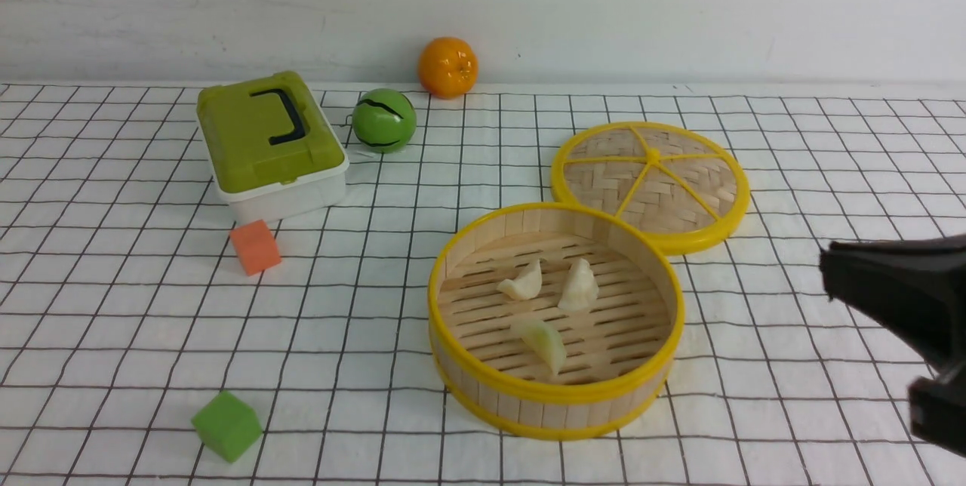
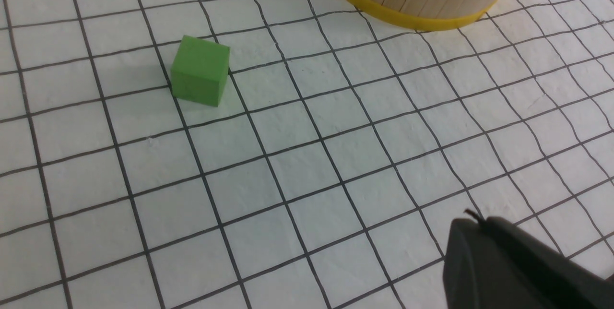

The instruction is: Put the dumplings into the steamer on the table with the white tablecloth.

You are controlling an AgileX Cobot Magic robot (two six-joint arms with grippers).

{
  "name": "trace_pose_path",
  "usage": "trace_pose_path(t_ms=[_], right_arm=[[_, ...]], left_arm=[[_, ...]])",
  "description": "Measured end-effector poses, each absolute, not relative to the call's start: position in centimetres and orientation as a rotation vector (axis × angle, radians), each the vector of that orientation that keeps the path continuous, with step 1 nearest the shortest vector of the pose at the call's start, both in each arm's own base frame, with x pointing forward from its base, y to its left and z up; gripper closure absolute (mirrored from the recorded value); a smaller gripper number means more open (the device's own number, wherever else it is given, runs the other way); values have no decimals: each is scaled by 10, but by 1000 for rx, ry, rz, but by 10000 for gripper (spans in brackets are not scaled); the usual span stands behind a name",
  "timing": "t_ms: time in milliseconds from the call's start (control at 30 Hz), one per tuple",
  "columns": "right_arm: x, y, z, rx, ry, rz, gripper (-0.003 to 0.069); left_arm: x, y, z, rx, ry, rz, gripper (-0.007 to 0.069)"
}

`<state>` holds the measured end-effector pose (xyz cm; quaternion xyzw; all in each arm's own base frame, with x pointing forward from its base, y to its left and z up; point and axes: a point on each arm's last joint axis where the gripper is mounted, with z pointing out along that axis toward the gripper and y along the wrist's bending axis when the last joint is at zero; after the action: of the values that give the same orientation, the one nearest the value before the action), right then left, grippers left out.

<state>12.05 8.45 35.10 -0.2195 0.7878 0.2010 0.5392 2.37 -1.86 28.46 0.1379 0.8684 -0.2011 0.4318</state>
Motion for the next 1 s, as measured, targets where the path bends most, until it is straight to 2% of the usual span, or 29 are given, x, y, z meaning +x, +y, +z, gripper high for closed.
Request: trace_pose_path(t_ms=[400,600,733,767,800,833,867,1000], right_arm=[[99,67,359,-530,1745,425,680],[92,55,314,-469,1668,389,680],[78,25,258,-248,1652,244,680],[78,25,258,-248,1652,244,680],[74,17,241,-189,1660,171,680],[73,15,238,-172,1657,157,680],[69,9,221,-102,1669,107,680],[60,2,195,13,1674,58,680]], left_arm=[[24,-19,285,344,2165,-502,620],[24,-19,285,344,2165,-502,614],[24,-19,285,344,2165,-502,608],[24,-19,285,344,2165,-502,607],[24,-19,285,344,2165,-502,606],[24,-19,285,344,2165,-502,606],[24,-19,285,344,2165,-502,606],[24,-19,285,344,2165,-502,602]])
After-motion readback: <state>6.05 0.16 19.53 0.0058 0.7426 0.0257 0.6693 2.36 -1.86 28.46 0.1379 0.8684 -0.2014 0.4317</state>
